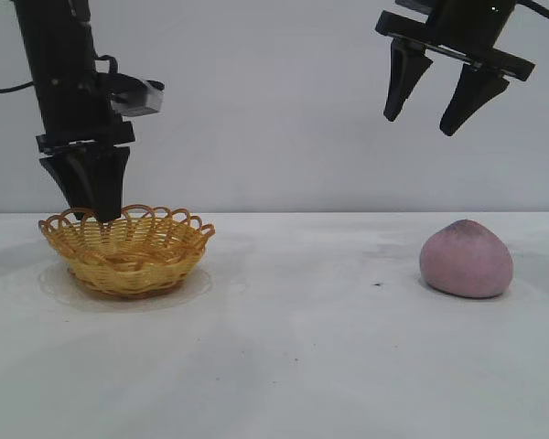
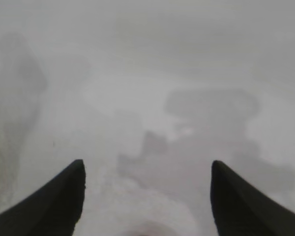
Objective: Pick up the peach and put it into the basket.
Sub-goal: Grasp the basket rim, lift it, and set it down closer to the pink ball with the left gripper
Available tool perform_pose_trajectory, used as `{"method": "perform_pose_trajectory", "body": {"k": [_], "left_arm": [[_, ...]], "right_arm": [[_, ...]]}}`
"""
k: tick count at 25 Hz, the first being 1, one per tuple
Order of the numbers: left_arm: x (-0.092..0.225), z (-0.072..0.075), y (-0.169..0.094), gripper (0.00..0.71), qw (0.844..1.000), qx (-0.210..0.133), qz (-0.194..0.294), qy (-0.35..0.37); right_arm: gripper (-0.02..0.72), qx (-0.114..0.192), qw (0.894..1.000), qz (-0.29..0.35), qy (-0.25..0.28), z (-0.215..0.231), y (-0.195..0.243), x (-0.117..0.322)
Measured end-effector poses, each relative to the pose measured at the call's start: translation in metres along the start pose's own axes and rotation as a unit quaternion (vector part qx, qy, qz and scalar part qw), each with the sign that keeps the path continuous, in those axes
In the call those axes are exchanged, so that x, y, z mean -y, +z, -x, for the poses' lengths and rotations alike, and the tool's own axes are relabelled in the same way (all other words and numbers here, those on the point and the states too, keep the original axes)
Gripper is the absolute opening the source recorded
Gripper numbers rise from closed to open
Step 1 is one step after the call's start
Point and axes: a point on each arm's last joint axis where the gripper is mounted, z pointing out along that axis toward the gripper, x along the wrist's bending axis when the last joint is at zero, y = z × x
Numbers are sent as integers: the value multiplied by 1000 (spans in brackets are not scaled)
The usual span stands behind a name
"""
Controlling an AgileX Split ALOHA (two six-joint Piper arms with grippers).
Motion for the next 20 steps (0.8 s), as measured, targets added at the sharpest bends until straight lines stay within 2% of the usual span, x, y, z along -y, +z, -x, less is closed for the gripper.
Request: {"method": "perform_pose_trajectory", "body": {"k": [8,13,14,18,20], "left_arm": [[0,-3,19,358,999,17,-25,14],[2,0,19,99,998,34,-40,20],[1,1,18,67,998,38,-42,23],[-2,2,13,71,998,44,-37,13],[-5,1,8,71,998,39,-33,-22]], "right_arm": [[460,1,1000,-2,-1,0,0,0],[460,1,1000,-2,-1,0,0,0],[460,1,1000,-2,-1,0,0,0],[460,1,1000,-2,-1,0,0,0],[460,1,1000,-2,-1,0,0,0]]}}
